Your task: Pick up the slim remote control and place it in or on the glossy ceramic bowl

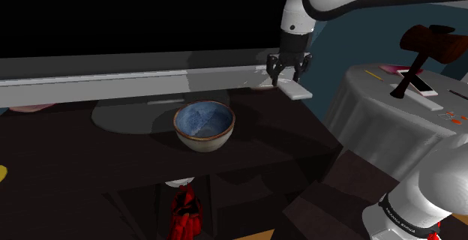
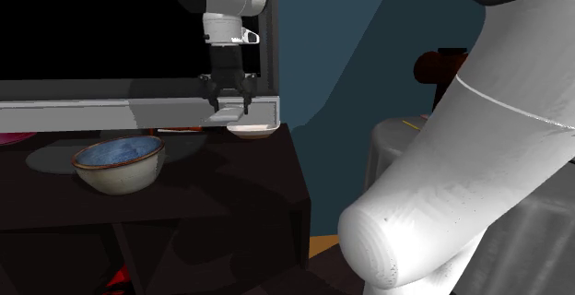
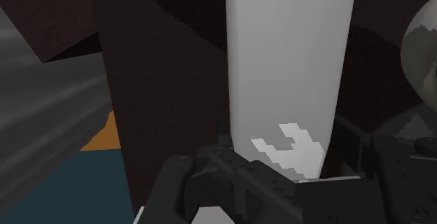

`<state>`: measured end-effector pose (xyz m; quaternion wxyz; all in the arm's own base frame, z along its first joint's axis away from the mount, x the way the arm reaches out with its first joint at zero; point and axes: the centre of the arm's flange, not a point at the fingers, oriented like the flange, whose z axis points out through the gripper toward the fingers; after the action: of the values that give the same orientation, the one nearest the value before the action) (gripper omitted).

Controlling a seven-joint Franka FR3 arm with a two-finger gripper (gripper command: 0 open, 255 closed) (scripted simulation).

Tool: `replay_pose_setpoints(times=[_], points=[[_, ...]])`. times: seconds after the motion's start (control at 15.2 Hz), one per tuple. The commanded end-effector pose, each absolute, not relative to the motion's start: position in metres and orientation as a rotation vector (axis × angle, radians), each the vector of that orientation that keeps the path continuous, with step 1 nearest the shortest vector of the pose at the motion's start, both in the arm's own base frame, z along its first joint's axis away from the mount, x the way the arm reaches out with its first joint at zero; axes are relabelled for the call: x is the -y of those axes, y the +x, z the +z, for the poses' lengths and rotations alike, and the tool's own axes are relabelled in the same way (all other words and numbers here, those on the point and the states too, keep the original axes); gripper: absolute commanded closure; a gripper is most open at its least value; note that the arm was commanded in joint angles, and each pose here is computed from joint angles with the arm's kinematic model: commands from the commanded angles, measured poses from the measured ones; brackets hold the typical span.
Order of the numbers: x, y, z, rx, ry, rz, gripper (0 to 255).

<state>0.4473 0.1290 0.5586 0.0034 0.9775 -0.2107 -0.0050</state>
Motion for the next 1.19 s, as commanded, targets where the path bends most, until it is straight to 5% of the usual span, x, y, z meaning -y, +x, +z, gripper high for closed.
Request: replay_pose_setpoints(times=[0.0, 1.12], points=[[-0.155, 0.455, 0.56, 0.661, 3.065, -0.014, 255], [-0.369, 0.523, 0.562, 0.661, 3.065, -0.015, 255]])
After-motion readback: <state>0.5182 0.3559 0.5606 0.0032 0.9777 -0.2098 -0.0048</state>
